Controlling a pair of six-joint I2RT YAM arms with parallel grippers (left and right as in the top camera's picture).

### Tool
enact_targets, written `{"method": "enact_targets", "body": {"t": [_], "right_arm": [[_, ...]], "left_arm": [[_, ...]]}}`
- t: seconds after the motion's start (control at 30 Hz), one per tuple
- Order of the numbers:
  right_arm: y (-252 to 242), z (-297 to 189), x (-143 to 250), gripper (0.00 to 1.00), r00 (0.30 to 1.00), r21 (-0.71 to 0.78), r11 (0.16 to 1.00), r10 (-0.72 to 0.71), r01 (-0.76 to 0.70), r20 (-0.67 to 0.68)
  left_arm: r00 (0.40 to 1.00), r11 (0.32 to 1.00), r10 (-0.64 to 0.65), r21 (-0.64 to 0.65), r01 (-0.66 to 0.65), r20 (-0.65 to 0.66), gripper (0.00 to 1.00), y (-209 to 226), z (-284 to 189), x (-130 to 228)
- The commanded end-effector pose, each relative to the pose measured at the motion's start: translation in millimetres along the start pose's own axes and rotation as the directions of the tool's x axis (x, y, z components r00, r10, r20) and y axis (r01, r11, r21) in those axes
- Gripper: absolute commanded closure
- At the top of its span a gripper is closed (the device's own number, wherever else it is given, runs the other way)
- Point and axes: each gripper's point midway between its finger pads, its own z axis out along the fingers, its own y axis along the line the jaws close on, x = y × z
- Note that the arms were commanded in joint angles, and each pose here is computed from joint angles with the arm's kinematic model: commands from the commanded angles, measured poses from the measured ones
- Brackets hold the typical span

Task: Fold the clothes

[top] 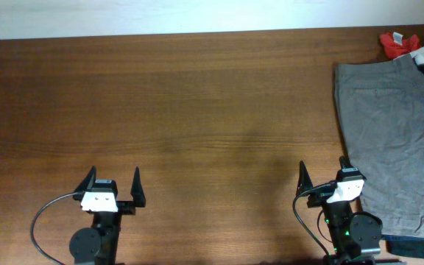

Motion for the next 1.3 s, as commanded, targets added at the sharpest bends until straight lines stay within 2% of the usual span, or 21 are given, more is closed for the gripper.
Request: {"method": "enact_targets", "body": {"t": [0.0, 0.77, 0.83, 0.87, 0.93, 1.07, 1.2, 1.27], "right_arm": [[1.3, -0.1, 1.9, 0.02, 1.0, -0.011, 1.0, 0.001, -0.001, -0.003], [1.5, -0.1, -1.9, 0.02, 1.0, -0.012, 1.0, 0.0, 0.0, 0.013], [12.3, -0.9, -11.1, 0.02, 0.999, -0.074, 0.997, 0.009, -0.006, 0.049], [26.3, -2.5, -12.1, 0.02, 0.998, -0.157, 0.987, 0.044, -0.036, 0.046], [66.5, -13.7, -4.4, 0.02, 0.988, -0.388, 0.909, 0.147, -0.152, -0.042], [117.2, -46.7, 0.3, 0.01, 0.954, -0.653, 0.696, 0.216, -0.3, -0.208], [122.1, -51.5, -1.8, 0.02, 0.879, -0.627, 0.615, 0.337, -0.478, -0.338], [120.9, -50.8, -14.4, 0.02, 0.879, -0.637, 0.607, 0.366, -0.475, -0.306]], "left_arm": [[1.0, 1.0, 0.019, 0.007, -0.019, -0.004, 0.01, -0.9, 0.0, 1.7], [1.0, 1.0, 0.019, 0.007, -0.019, -0.004, 0.01, -0.8, 0.0, 1.7], [1.0, 1.0, 0.019, 0.007, -0.019, -0.004, 0.01, -0.8, 0.0, 1.7], [1.0, 1.0, 0.019, 0.007, -0.019, -0.004, 0.01, -0.8, 0.0, 1.7], [1.0, 1.0, 0.019, 0.007, -0.019, -0.004, 0.01, -0.8, 0.0, 1.7], [1.0, 1.0, 0.019, 0.007, -0.019, -0.004, 0.01, -0.8, 0.0, 1.7], [1.0, 1.0, 0.019, 0.007, -0.019, -0.004, 0.01, -0.8, 0.0, 1.8], [1.0, 1.0, 0.019, 0.007, -0.019, -0.004, 0.01, -0.8, 0.0, 1.7]]}}
